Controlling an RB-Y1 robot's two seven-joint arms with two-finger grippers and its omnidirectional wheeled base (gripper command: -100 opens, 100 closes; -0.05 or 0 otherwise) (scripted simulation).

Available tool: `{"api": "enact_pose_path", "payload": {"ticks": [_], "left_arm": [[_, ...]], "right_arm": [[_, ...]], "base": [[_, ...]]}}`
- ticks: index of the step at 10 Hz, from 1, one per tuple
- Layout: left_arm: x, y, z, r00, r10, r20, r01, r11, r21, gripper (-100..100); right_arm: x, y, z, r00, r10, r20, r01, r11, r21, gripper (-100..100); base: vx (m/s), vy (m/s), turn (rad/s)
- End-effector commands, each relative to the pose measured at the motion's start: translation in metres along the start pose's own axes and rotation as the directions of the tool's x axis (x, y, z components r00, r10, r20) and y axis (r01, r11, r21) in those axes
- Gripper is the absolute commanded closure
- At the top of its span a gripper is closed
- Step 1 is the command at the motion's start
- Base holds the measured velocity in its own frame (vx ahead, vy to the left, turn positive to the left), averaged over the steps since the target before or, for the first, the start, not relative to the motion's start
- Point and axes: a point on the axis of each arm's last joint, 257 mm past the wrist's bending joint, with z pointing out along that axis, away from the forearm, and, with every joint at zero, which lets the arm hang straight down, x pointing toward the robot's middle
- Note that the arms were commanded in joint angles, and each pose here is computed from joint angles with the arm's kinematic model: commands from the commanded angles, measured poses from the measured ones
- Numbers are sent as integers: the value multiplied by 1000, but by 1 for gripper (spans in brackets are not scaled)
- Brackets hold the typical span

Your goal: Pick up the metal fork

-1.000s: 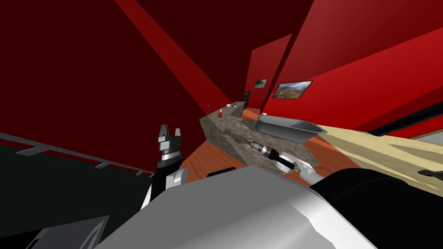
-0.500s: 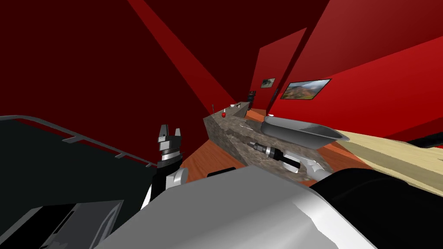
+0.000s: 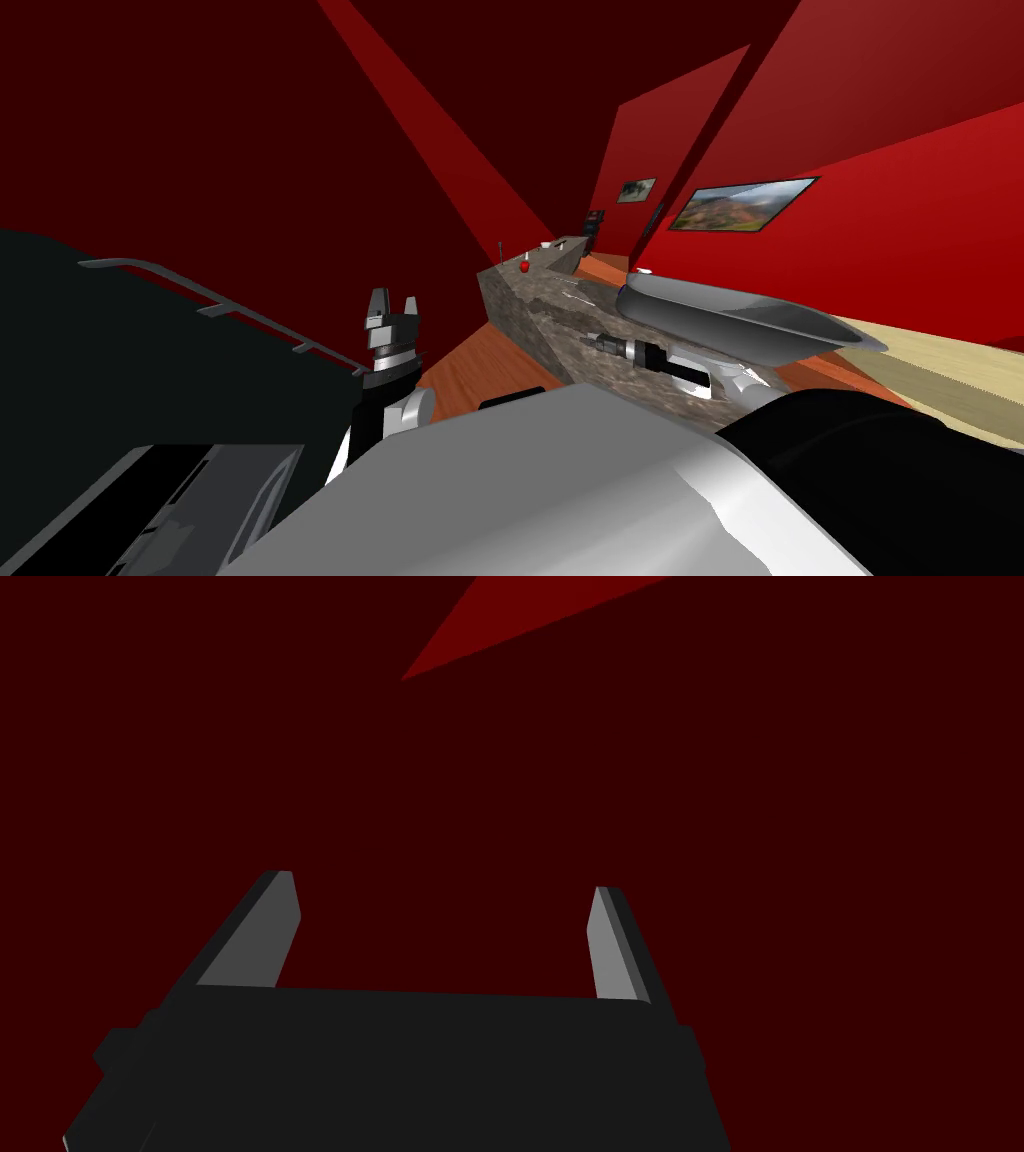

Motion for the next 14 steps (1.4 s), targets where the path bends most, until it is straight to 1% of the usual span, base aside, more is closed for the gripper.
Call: {"api": "enact_pose_path", "payload": {"ticks": [1,2,3,4,5,6,7,8,9,10,11,12,14], "left_arm": [[0,0,0,1000,0,0,0,1000,0,0],[0,0,0,1000,0,0,0,1000,0,0],[0,0,0,1000,0,0,0,1000,0,0],[0,0,0,1000,0,0,0,1000,0,0],[0,0,0,1000,0,0,0,1000,0,0],[0,0,0,1000,0,0,0,1000,0,0],[0,0,0,1000,0,0,0,1000,0,0],[0,0,0,1000,0,0,0,1000,0,0],[0,0,0,1000,0,0,0,1000,0,0],[0,0,0,1000,0,0,0,1000,0,0],[0,0,0,1000,0,0,0,1000,0,0],[0,0,0,1000,0,0,0,1000,0,0],[0,0,0,1000,0,0,0,1000,0,0]], "right_arm": [[7,-19,-13,997,-38,-68,40,999,34,-100],[6,-20,-14,997,-42,-71,45,998,35,-100],[12,-36,-26,990,-70,-126,78,995,62,-100],[11,-37,-27,989,-74,-130,83,995,63,-100],[14,-54,-41,977,-103,-187,121,989,90,-100],[14,-54,-41,977,-103,-187,121,989,90,-100],[16,-70,-56,962,-128,-242,159,981,114,-100],[18,-80,-67,947,-145,-286,188,974,128,-100],[17,-85,-71,945,-147,-294,194,971,138,-100],[16,-99,-86,926,-163,-342,228,961,159,-100],[16,-99,-86,926,-163,-342,228,961,159,-100],[15,-112,-101,906,-174,-386,259,949,179,-100],[13,-134,-128,867,-186,-463,311,927,210,-100]], "base": [[61,-1,167],[58,-6,100],[78,-16,123],[70,-17,83],[86,-30,178],[77,-27,101],[94,-24,136],[158,-20,205],[132,-22,87],[112,-40,113],[86,-35,65],[99,-15,125],[195,-46,149]]}}
